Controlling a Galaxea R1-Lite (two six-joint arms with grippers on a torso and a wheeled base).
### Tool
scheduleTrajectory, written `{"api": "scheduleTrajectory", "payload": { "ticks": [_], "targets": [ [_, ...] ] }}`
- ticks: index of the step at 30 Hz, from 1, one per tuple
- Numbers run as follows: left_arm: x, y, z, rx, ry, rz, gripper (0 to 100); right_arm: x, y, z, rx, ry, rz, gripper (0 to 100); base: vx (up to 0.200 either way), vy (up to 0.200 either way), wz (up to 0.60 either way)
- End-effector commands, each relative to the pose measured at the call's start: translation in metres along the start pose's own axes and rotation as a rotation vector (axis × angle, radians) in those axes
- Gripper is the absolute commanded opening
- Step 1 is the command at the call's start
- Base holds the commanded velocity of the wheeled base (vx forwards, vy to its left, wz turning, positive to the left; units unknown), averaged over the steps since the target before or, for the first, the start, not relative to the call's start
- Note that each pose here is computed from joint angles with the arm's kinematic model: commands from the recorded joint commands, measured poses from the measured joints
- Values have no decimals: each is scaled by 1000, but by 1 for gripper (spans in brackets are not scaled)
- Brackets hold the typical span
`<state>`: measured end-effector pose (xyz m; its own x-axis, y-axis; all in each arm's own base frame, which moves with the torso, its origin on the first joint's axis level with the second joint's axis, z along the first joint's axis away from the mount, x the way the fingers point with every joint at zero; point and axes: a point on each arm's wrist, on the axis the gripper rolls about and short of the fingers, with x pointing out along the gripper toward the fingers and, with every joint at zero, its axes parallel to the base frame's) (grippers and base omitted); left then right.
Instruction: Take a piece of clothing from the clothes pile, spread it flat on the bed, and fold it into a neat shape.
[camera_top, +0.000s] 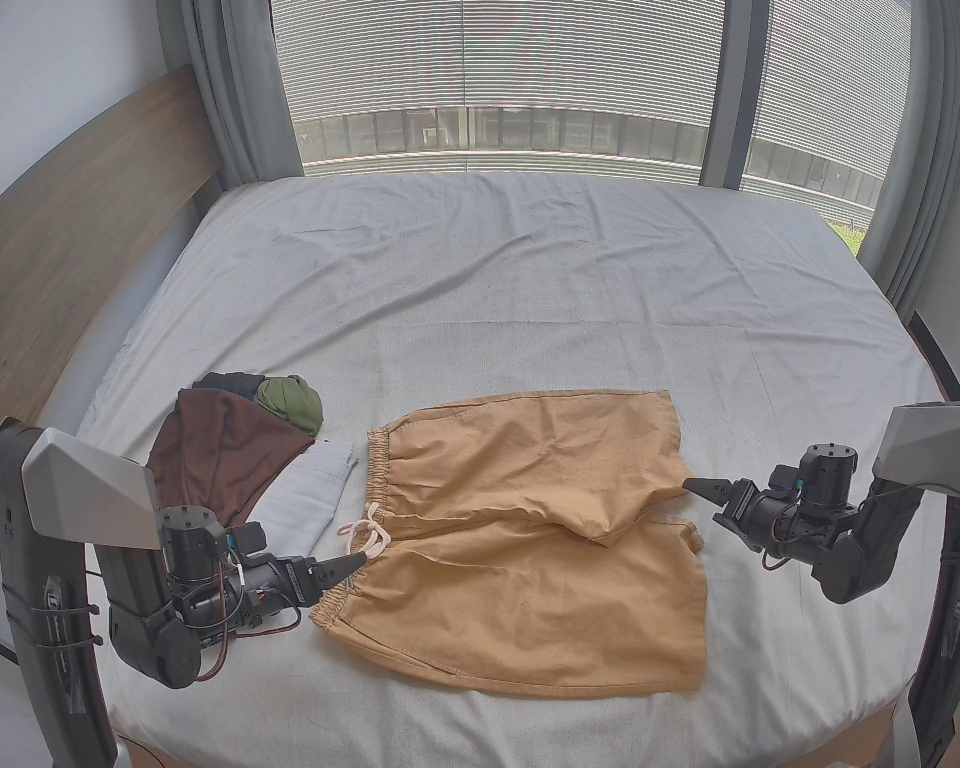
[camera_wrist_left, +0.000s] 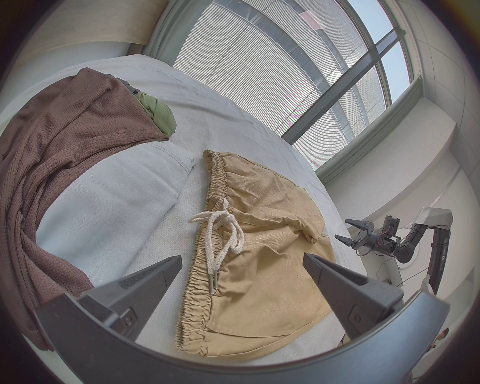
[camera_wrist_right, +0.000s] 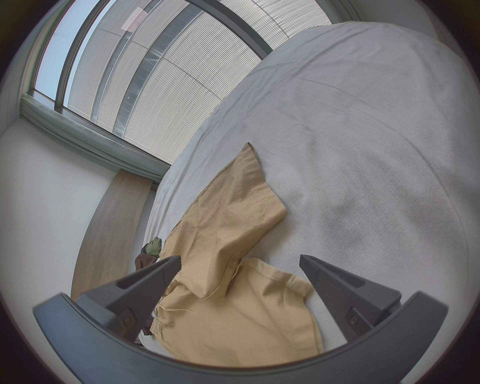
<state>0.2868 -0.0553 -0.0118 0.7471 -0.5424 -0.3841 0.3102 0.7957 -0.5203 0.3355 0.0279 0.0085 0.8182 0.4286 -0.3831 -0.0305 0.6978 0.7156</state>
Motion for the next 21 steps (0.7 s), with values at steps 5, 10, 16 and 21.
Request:
{"api": "scheduleTrajectory", "payload": {
  "ticks": [5, 10, 16, 21],
  "targets": [
    [0, 1, 0, -2, 1, 2, 100, -1, -5, -1, -11, 5, -15, 100, 0, 0, 0],
    [0, 1, 0, -3, 0, 3, 100, 5, -19, -11, -19, 40, -49, 100, 0, 0, 0],
    [1, 2, -1, -5, 2, 6, 100, 10, -30, -21, -7, 74, -75, 100, 0, 0, 0],
    [1, 2, -1, -4, 3, 4, 100, 15, -36, -24, -4, 81, -82, 100, 0, 0, 0]
  ]
}}
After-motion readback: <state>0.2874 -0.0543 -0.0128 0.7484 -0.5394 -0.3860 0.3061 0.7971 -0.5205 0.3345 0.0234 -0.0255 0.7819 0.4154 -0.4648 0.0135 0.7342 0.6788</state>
